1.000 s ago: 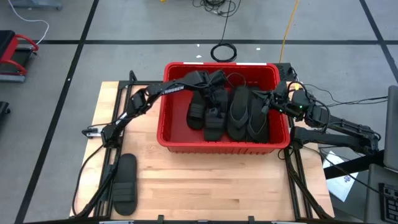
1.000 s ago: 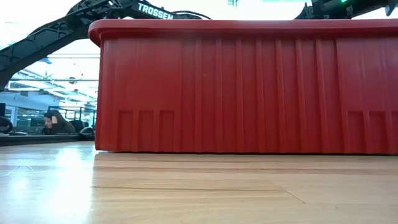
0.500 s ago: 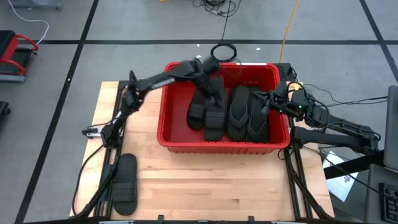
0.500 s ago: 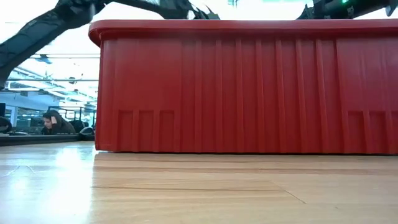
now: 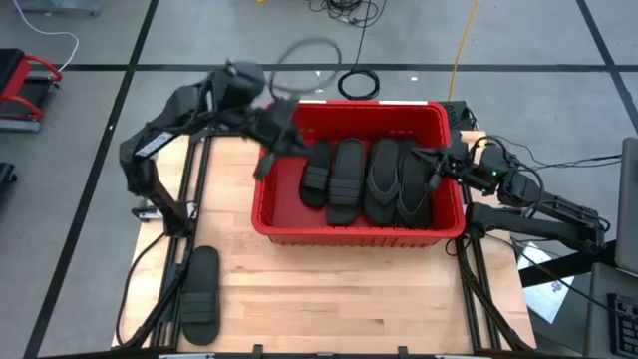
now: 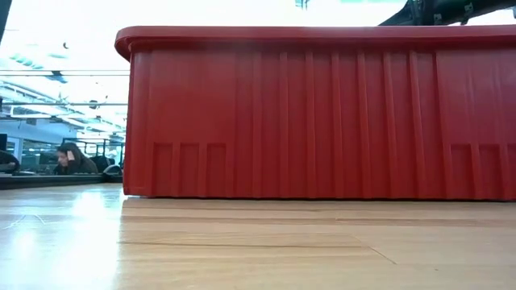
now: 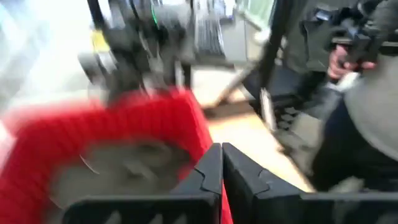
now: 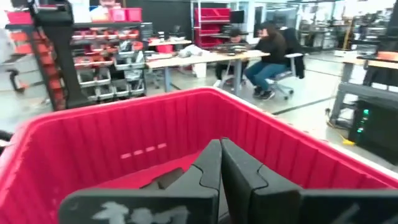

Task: Pick and place slides into bin
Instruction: Put the slide into the bin

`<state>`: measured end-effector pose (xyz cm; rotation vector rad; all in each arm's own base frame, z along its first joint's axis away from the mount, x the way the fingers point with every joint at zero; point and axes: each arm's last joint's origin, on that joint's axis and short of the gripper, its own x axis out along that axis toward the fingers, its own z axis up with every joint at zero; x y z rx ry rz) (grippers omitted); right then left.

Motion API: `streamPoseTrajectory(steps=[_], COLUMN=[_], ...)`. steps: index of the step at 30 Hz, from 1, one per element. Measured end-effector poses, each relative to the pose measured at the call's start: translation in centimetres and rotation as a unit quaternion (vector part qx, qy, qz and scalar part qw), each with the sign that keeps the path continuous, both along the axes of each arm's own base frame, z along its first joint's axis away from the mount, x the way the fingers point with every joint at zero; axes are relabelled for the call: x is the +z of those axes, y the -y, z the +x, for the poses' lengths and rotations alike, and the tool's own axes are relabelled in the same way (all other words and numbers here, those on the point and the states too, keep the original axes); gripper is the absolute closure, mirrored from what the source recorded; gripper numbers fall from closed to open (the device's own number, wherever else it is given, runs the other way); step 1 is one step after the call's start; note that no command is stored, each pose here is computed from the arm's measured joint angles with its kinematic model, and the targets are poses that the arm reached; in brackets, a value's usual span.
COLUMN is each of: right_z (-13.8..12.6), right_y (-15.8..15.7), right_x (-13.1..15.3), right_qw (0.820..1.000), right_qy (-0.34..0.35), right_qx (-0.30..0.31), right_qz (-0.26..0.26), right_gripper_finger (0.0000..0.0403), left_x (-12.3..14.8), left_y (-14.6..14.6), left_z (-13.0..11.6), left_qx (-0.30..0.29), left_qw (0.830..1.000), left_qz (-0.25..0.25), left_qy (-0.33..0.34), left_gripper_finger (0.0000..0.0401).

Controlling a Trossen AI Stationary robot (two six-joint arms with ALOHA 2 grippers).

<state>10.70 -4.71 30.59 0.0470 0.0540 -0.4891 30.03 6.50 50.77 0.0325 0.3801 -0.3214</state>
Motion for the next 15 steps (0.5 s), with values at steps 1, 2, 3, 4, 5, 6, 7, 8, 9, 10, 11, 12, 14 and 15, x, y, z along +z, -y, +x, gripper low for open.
streamPoseTrajectory(steps=[1, 2, 3, 4, 5, 6, 7, 8, 9, 10, 11, 12, 14, 15], right_z=[0.0, 0.1, 0.1, 0.3, 0.4, 0.5, 0.6, 0.7, 0.8, 0.9, 1.0, 1.0, 1.2, 1.2], right_y=[0.0, 0.0, 0.0, 0.0, 0.0, 0.0, 0.0, 0.0, 0.1, 0.1, 0.2, 0.2, 0.3, 0.3], right_x=[0.0, -0.1, -0.1, -0.1, -0.2, -0.2, -0.2, -0.3, -0.3, -0.4, -0.4, -0.5, -0.5, -0.5], right_qw=[1.000, 1.000, 1.000, 1.000, 0.999, 0.999, 0.999, 0.999, 0.999, 0.999, 0.998, 0.998, 0.998, 0.998], right_qy=[-0.001, -0.003, -0.005, -0.006, -0.007, -0.007, -0.006, -0.004, -0.002, -0.002, -0.003, -0.004, -0.004, -0.001], right_qx=[0.006, 0.013, 0.019, 0.026, 0.033, 0.038, 0.038, 0.039, 0.038, 0.037, 0.037, 0.037, 0.035, 0.033], right_qz=[0.000, 0.001, 0.002, 0.004, 0.006, 0.010, 0.017, 0.026, 0.034, 0.040, 0.043, 0.044, 0.048, 0.054], right_gripper_finger=[0.0399, 0.0399, 0.0399, 0.0399, 0.0399, 0.0399, 0.0399, 0.0399, 0.0399, 0.0399, 0.0399, 0.0399, 0.0399, 0.0399], left_x=[-0.6, -1.5, -2.7, -4.0, -5.5, -7.0, -8.5, -10.0, -11.7, -13.3, -14.8, -16.3, -18.2, -19.0], left_y=[0.9, 1.7, 2.7, 3.7, 4.6, 5.5, 6.3, 6.9, 7.4, 7.9, 8.3, 8.7, 9.5, 10.0], left_z=[0.0, 0.1, 0.2, 0.2, 0.0, -0.6, -1.3, -2.2, -2.9, -3.7, -4.5, -5.2, -7.0, -8.1], left_qx=[0.004, 0.016, 0.026, 0.025, 0.017, 0.007, 0.003, 0.000, -0.005, -0.012, -0.021, -0.029, -0.044, -0.052], left_qw=[0.999, 0.997, 0.993, 0.986, 0.977, 0.964, 0.947, 0.929, 0.914, 0.902, 0.898, 0.900, 0.921, 0.932], left_qz=[-0.021, -0.030, -0.032, -0.031, -0.030, -0.024, -0.009, 0.010, 0.027, 0.034, 0.029, 0.010, -0.050, -0.082], left_qy=[-0.031, -0.070, -0.115, -0.161, -0.212, -0.265, -0.321, -0.369, -0.406, -0.430, -0.439, -0.434, -0.383, -0.350], left_gripper_finger=[0.0389, 0.0389, 0.0390, 0.0393, 0.0397, 0.0399, 0.0399, 0.0399, 0.0400, 0.0400, 0.0400, 0.0400, 0.0401, 0.0401])
